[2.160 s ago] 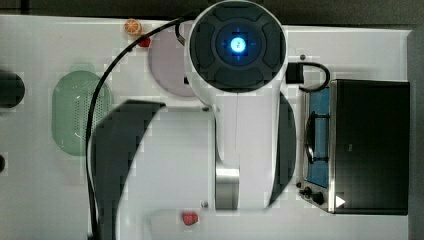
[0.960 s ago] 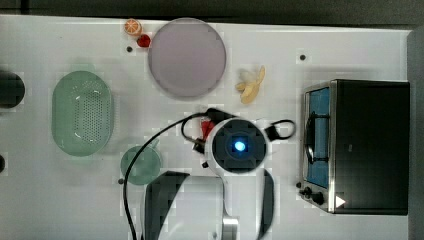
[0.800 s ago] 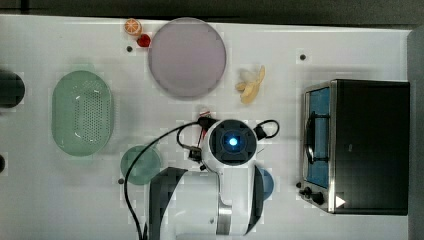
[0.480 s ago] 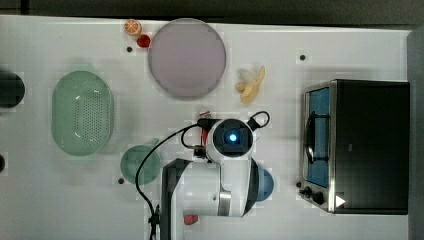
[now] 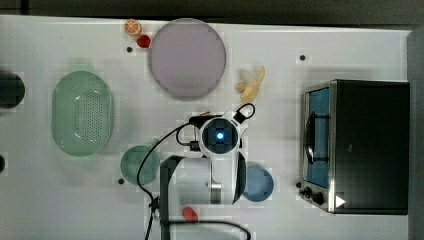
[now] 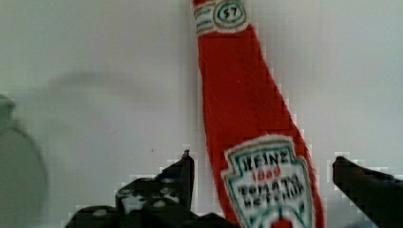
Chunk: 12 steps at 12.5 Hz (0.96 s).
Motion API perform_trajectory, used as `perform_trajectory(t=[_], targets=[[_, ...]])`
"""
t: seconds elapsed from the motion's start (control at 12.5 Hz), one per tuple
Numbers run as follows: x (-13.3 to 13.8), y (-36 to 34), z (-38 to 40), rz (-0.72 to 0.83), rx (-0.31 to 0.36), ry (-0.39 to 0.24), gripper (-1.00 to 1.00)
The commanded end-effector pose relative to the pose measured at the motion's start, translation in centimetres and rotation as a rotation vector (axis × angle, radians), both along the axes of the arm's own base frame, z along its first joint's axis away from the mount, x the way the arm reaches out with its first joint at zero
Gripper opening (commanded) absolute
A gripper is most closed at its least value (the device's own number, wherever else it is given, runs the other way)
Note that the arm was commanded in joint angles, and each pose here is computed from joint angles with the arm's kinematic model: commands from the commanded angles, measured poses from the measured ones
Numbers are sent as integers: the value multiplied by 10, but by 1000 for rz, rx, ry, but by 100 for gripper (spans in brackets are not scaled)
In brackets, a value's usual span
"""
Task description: Pick ketchup from table and place on oven.
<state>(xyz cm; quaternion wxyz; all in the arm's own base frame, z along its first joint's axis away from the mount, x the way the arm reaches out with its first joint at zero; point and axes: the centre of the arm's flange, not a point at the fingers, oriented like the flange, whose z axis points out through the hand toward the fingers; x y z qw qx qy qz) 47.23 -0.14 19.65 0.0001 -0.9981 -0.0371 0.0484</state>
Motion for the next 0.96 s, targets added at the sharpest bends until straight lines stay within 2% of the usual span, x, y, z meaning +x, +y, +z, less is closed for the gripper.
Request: perform_trajectory(t=[0.08,0.16,0.24,0.48,0.72,0.96], targets=[[2,2,-21,44,3,-18,100],[0,2,-28,44,3,-14,100],[1,2,-31,44,3,-23,92],[1,1,-33,43,2,-37,22],[5,1,-17,40,1,-55,22],[14,0,49,35,1,-91,22]])
